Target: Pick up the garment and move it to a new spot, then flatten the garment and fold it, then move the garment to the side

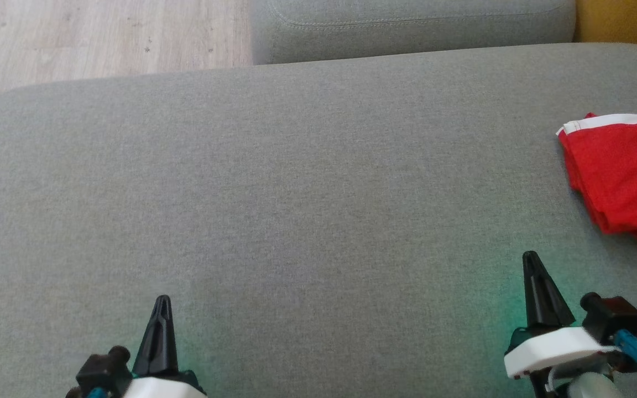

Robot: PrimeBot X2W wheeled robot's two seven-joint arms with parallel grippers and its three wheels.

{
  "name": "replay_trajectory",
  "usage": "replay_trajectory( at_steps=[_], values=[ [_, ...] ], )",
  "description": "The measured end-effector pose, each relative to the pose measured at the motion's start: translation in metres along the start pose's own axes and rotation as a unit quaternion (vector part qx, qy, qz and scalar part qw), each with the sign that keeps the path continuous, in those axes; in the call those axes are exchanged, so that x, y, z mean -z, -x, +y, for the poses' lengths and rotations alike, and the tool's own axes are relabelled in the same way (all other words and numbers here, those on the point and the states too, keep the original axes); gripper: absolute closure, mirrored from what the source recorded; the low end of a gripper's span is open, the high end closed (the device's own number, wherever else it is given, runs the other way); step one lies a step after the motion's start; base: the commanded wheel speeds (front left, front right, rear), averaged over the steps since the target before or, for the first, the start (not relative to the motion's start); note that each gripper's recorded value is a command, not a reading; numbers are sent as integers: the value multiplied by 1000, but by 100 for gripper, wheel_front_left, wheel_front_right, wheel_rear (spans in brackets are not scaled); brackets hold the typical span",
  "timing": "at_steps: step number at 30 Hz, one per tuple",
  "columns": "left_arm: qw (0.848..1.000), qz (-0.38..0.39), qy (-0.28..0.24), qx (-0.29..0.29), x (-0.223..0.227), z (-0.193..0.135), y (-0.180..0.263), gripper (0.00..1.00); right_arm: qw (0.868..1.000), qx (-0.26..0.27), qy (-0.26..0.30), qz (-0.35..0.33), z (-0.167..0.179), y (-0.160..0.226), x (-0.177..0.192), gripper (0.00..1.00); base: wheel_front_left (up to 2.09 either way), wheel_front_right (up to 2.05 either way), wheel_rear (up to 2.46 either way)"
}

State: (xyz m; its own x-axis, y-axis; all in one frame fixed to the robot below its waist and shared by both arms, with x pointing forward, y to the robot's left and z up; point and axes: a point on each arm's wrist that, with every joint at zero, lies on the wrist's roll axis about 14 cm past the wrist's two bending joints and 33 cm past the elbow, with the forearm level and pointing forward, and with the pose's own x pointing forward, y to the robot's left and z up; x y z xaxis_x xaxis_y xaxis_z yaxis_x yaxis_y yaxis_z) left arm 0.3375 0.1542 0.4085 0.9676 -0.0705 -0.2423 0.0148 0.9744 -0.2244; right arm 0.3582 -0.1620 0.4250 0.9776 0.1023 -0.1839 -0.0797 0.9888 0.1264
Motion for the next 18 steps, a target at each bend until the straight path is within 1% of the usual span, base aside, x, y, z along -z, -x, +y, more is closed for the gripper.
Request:
replay_trajectory(
  at_steps=[9,18],
  values=[
    [998,3,57,-10,-2,4,-1,100,998,15,-62,0,-4,1,-2,100,0,0,0],
    [994,6,108,-20,-3,7,-1,100,993,27,-118,-3,-9,1,-4,100,0,0,0]
  ],
)
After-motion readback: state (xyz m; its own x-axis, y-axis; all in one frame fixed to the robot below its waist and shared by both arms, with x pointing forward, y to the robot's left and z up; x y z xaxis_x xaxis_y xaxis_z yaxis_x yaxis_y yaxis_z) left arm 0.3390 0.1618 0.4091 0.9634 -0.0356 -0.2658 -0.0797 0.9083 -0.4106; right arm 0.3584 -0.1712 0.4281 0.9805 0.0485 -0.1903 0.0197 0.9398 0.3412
